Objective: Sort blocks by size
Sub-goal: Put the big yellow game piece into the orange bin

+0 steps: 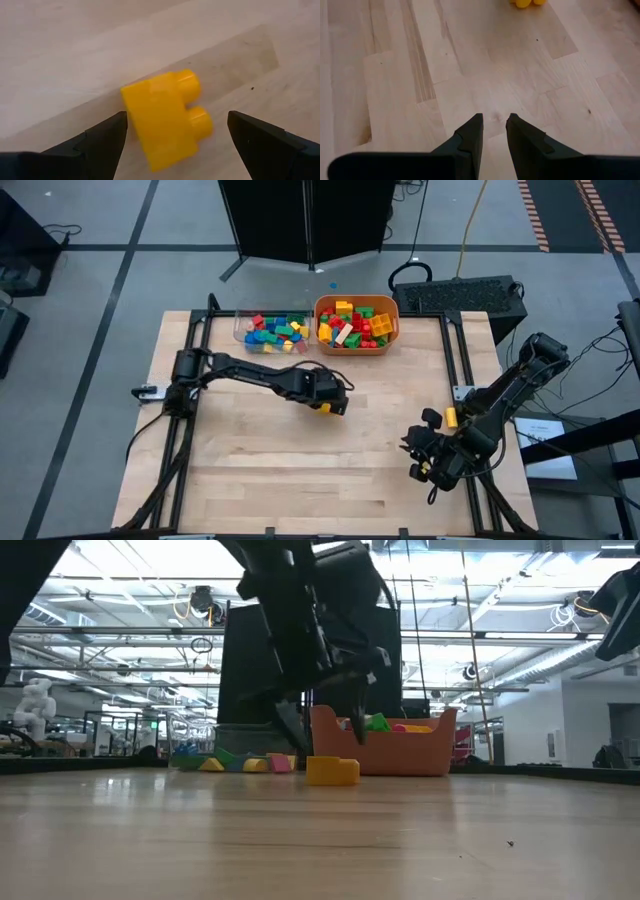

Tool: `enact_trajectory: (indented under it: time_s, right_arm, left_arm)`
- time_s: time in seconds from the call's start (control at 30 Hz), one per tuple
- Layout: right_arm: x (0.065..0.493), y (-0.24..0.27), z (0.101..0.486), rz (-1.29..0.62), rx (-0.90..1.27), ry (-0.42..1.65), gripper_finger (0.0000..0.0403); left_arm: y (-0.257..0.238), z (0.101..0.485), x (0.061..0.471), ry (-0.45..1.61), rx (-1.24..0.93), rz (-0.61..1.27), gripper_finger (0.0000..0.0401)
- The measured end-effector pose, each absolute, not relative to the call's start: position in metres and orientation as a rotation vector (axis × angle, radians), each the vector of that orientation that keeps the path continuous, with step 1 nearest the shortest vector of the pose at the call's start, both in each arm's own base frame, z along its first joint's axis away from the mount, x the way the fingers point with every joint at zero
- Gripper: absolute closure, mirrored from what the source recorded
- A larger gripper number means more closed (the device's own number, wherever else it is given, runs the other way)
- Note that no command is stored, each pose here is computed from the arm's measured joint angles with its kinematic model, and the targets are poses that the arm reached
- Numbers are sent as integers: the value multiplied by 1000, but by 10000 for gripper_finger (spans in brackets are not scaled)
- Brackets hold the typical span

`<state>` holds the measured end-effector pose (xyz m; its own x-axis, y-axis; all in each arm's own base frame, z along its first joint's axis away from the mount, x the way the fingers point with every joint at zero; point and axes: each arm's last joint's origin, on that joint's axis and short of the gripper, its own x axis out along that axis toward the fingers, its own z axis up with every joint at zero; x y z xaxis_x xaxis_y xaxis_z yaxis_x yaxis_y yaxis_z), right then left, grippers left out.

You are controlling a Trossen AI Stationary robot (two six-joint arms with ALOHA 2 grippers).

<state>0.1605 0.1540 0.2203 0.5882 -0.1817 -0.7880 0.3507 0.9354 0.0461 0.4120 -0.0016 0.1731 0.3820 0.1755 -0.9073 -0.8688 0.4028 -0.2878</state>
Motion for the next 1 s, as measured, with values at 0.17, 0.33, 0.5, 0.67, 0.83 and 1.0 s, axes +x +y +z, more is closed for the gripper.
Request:
enact_trajectory:
  time_s: [0.17, 0.33, 0.5, 0.67, 0.83, 1.0]
  right_arm:
    - [160, 154, 220, -292, 192, 912, 323]
    - [160, 154, 220, -279, 166, 917, 323]
    - [160, 154, 220, -268, 134, 923, 323]
    - [159, 153, 219, -273, 119, 929, 323]
    - [158, 152, 219, -278, 110, 935, 323]
    - [158, 152, 219, -279, 101, 938, 323]
  left_arm:
    - [-8, 163, 419, 1004, -897, 846, 56]
    - [-12, 149, 426, 1044, -941, 837, 57]
    - [-12, 142, 435, 1028, -952, 815, 57]
    - [-10, 142, 436, 1022, -940, 821, 57]
    - [-3, 147, 432, 1068, -895, 796, 57]
    - [5, 177, 426, 1056, -835, 746, 57]
